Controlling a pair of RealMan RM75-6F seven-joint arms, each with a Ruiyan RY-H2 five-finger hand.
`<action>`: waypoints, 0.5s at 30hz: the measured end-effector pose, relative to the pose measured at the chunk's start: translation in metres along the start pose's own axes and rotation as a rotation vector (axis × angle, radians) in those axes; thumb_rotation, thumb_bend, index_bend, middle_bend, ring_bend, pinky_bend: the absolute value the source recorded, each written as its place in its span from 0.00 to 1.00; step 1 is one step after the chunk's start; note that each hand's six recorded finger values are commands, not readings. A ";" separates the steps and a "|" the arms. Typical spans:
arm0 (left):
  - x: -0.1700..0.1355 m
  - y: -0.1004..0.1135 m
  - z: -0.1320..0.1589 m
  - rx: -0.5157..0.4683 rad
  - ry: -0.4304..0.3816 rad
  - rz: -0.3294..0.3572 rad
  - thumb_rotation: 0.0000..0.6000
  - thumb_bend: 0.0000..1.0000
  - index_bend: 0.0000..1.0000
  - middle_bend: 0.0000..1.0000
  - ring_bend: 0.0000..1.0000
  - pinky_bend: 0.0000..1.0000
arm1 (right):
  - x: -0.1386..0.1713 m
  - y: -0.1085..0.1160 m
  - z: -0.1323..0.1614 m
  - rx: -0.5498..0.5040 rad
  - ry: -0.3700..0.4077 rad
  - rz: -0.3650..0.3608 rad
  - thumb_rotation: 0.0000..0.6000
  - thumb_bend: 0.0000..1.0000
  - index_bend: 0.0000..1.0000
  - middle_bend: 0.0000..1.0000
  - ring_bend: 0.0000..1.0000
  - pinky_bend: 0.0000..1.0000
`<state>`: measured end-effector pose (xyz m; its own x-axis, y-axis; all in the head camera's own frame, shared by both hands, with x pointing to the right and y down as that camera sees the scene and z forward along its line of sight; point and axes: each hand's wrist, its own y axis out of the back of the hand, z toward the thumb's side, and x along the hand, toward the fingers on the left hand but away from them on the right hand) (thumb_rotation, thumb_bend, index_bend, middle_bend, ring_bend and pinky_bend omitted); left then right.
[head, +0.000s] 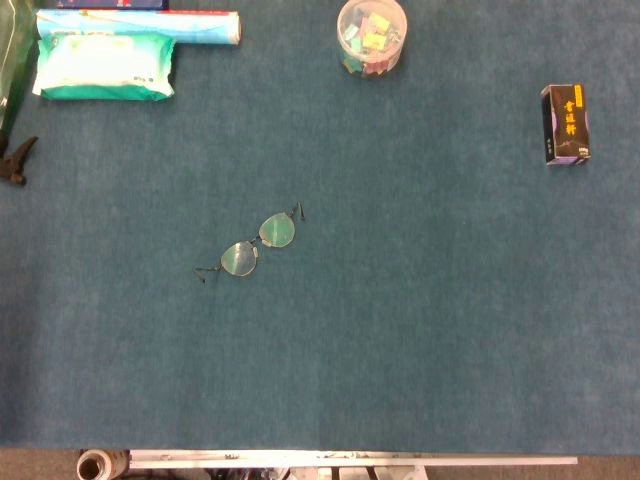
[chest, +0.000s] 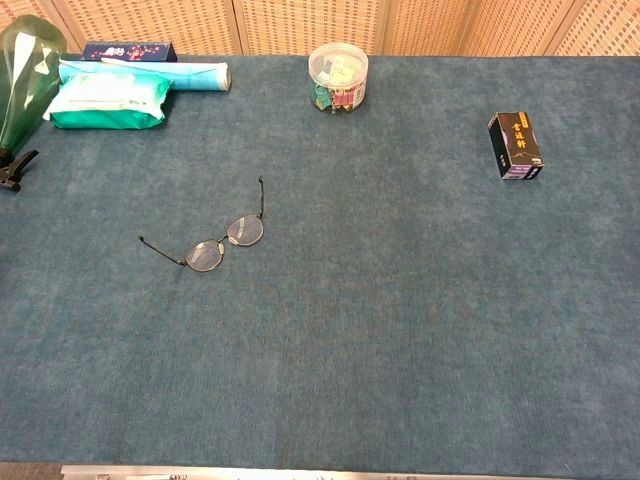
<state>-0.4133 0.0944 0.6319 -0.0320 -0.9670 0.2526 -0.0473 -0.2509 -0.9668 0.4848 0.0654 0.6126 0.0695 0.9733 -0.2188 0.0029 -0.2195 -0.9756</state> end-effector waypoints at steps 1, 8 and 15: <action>0.000 0.001 0.000 -0.001 -0.003 0.003 1.00 0.46 0.46 0.47 0.31 0.41 | 0.000 0.000 0.001 -0.002 0.004 -0.001 1.00 0.16 0.50 0.47 0.36 0.60; -0.002 0.001 -0.001 -0.004 0.001 0.004 1.00 0.46 0.45 0.47 0.31 0.41 | 0.000 0.000 0.002 -0.011 0.006 -0.005 1.00 0.16 0.51 0.47 0.36 0.60; -0.004 -0.001 0.004 0.000 -0.019 -0.002 1.00 0.46 0.44 0.47 0.31 0.41 | -0.001 0.001 0.001 -0.019 0.005 -0.002 1.00 0.16 0.51 0.47 0.36 0.60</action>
<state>-0.4093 0.0987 0.6320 -0.0133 -0.9671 0.2539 -0.0473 -0.2530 -0.9663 0.4835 0.0641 0.6120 0.0744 0.9733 -0.2171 0.0217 -0.2192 -0.9754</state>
